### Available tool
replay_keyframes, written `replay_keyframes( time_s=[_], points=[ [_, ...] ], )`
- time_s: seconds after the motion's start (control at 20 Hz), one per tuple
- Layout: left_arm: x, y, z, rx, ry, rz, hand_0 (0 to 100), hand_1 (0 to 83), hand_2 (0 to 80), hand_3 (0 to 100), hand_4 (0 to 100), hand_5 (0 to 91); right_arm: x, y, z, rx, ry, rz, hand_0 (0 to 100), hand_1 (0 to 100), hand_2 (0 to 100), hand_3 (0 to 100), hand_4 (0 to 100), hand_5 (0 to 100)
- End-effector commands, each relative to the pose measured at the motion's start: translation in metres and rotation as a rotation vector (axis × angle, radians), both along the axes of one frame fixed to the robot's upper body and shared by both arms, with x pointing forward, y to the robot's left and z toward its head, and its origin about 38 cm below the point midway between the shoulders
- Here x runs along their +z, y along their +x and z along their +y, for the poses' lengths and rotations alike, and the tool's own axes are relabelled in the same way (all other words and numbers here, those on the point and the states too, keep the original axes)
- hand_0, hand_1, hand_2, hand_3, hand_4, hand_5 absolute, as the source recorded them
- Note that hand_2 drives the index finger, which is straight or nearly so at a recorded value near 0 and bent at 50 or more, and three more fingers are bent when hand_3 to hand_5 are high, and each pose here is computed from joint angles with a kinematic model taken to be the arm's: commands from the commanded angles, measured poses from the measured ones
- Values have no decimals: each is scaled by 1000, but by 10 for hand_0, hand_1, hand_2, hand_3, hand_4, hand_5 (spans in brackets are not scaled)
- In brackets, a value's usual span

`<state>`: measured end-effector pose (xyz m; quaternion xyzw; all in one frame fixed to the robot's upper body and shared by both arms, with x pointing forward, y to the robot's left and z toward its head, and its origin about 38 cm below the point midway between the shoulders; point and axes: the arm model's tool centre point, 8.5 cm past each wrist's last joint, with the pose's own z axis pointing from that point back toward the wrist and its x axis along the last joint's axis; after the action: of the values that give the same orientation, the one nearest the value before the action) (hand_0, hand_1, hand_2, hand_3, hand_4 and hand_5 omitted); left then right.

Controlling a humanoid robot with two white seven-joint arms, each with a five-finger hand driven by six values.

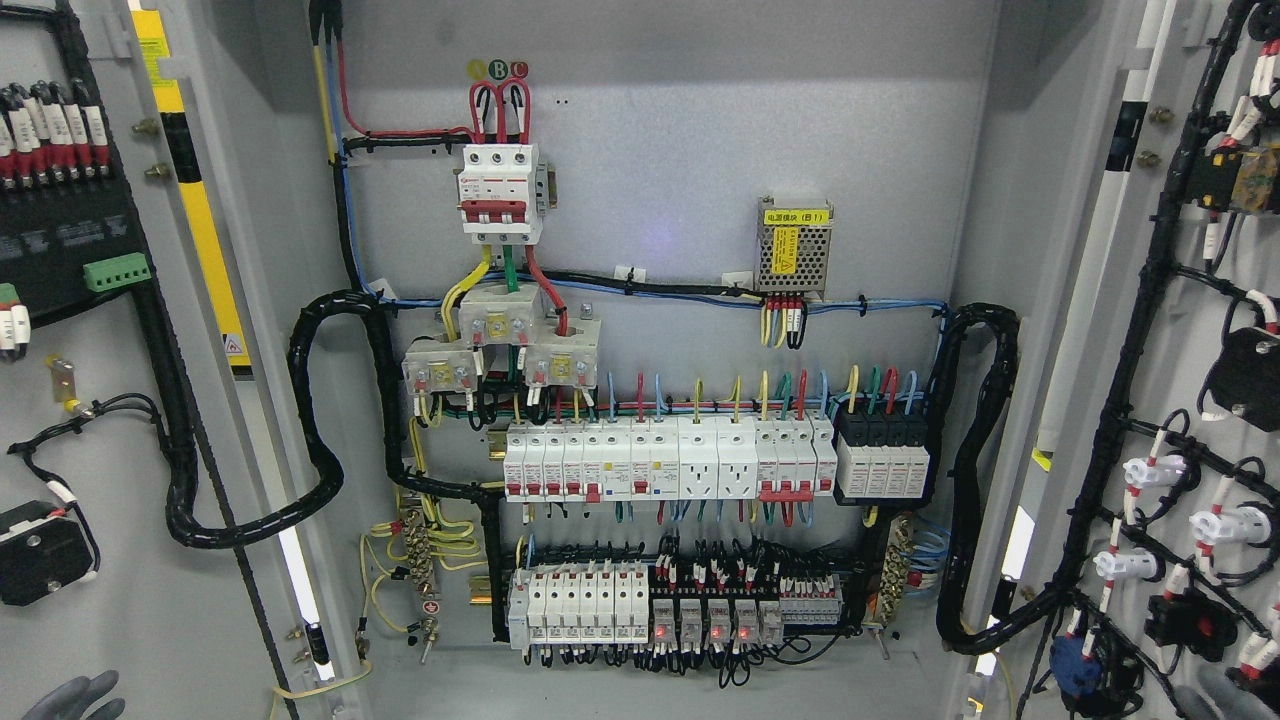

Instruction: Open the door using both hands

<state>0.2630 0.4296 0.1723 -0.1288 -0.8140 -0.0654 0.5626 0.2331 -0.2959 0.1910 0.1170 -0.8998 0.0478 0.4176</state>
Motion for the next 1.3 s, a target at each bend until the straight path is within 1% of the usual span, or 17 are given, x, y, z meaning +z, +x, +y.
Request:
replay_keyframes(
  time_s=[0.0, 0.15, 0.25, 0.35, 0.45, 0.6, 0.75, 0.85, 0.95, 1.0, 1.05, 1.15, 1.2, 1.25],
  points=[
    [-26, 0, -57, -110, -30, 55, 120, 556, 0, 0, 0, 0, -60, 9, 68, 229, -59, 193, 0, 500, 40, 0, 0, 0],
    [-46, -4, -79, -161, -4, 117, 120, 556, 0, 0, 0, 0, -112, 6, 89, 285, -75, 346, 0, 500, 40, 0, 0, 0],
    [-65, -10, -96, -183, -30, 168, 120, 556, 0, 0, 0, 0, -148, 0, 97, 311, -68, 454, 0, 500, 40, 0, 0, 0],
    [-93, -22, -106, -160, -77, 263, 120, 556, 0, 0, 0, 0, -183, -8, 104, 332, -61, 556, 0, 500, 40, 0, 0, 0],
    [-128, -33, -112, -112, -109, 387, 120, 556, 0, 0, 0, 0, -216, -21, 113, 351, -52, 662, 0, 500, 40, 0, 0, 0],
    [-196, -58, -111, -40, -112, 611, 120, 556, 0, 0, 0, 0, -265, -36, 120, 347, -38, 814, 0, 500, 40, 0, 0, 0],
    [-271, -102, -120, -22, -59, 854, 120, 556, 0, 0, 0, 0, -316, -61, 120, 333, -74, 988, 0, 500, 40, 0, 0, 0],
    [-311, -131, -129, -11, -24, 986, 120, 556, 0, 0, 0, 0, -347, -88, 117, 317, -101, 1120, 0, 500, 40, 0, 0, 0],
    [-342, -154, -126, 9, 42, 1101, 120, 556, 0, 0, 0, 0, -371, -106, 116, 309, -97, 1225, 0, 500, 40, 0, 0, 0],
    [-357, -168, -122, 24, 82, 1163, 120, 556, 0, 0, 0, 0, -382, -113, 112, 294, -102, 1279, 0, 500, 40, 0, 0, 0],
    [-367, -179, -121, 37, 112, 1208, 120, 556, 0, 0, 0, 0, -394, -122, 104, 259, -110, 1343, 0, 500, 40, 0, 0, 0],
    [-384, -209, -118, 82, 182, 1304, 120, 556, 0, 0, 0, 0, -415, -142, 85, 151, -133, 1472, 0, 500, 40, 0, 0, 0],
    [-390, -219, -121, 98, 200, 1339, 120, 556, 0, 0, 0, 0, -421, -152, 78, 109, -143, 1520, 0, 500, 40, 0, 0, 0],
    [-395, -227, -121, 107, 222, 1370, 120, 556, 0, 0, 0, 0, -426, -162, 74, 87, -150, 1558, 0, 500, 40, 0, 0, 0]
  ],
)
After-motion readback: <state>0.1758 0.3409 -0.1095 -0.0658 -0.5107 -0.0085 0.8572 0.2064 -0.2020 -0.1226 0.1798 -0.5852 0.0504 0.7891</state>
